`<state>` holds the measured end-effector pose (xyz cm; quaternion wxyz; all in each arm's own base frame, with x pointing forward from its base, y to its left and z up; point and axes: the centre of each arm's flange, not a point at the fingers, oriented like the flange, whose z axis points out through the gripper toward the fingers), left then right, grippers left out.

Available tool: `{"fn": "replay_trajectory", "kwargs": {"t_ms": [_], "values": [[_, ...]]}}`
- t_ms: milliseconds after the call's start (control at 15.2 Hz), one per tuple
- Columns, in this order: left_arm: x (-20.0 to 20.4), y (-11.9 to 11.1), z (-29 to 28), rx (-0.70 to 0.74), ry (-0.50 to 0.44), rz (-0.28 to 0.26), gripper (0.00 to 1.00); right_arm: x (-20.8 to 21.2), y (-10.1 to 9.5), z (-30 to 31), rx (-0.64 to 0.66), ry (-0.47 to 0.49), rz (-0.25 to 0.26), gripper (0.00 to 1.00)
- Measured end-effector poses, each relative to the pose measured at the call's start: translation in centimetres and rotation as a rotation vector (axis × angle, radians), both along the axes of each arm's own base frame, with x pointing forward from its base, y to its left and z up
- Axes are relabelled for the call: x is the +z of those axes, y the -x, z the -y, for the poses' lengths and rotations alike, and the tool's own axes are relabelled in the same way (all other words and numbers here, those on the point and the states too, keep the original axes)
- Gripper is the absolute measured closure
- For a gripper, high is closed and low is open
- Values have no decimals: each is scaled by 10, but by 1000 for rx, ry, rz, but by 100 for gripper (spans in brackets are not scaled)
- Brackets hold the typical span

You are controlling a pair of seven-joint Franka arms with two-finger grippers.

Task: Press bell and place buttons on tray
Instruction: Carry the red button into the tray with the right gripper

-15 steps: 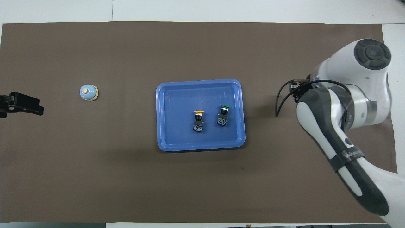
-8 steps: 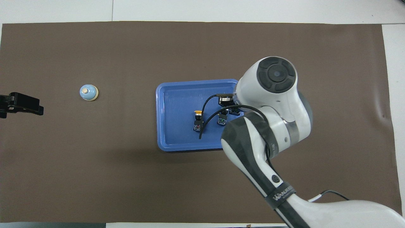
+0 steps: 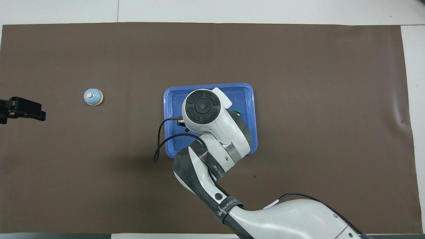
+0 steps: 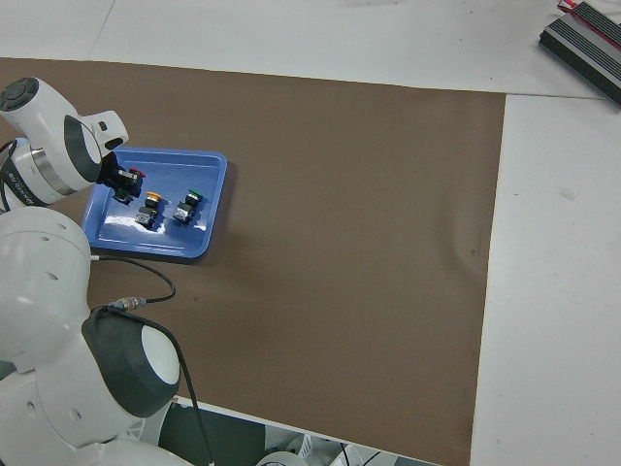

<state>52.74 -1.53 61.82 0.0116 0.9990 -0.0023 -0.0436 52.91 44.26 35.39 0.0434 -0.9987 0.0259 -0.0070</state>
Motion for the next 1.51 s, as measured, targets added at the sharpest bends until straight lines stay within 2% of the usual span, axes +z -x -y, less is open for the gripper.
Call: {"fn": "replay_trajectory", "kwargs": {"t_ms": [460,722,919,1117,1182,1248,1314,1511], "values": [[0,0,0,0,0,0,0,-21,14,-28,30,-24,33,59],[0,0,0,0,0,0,0,-49,28,-39,57,-23,40,59],[0,0,0,0,0,0,0,-53,30,-40,60,-24,41,56],[0,0,0,0,0,0,0,-53,30,-39,51,-21,37,29],[0,0,0,0,0,0,0,-53,31,-39,36,-16,29,15],[0,0,0,0,0,0,0,-52,32,-38,25,-6,16,4],[0,0,0,0,0,0,0,-50,32,-37,17,6,3,0],[0,0,0,0,0,0,0,-30,24,-26,-11,32,-17,0]]}}
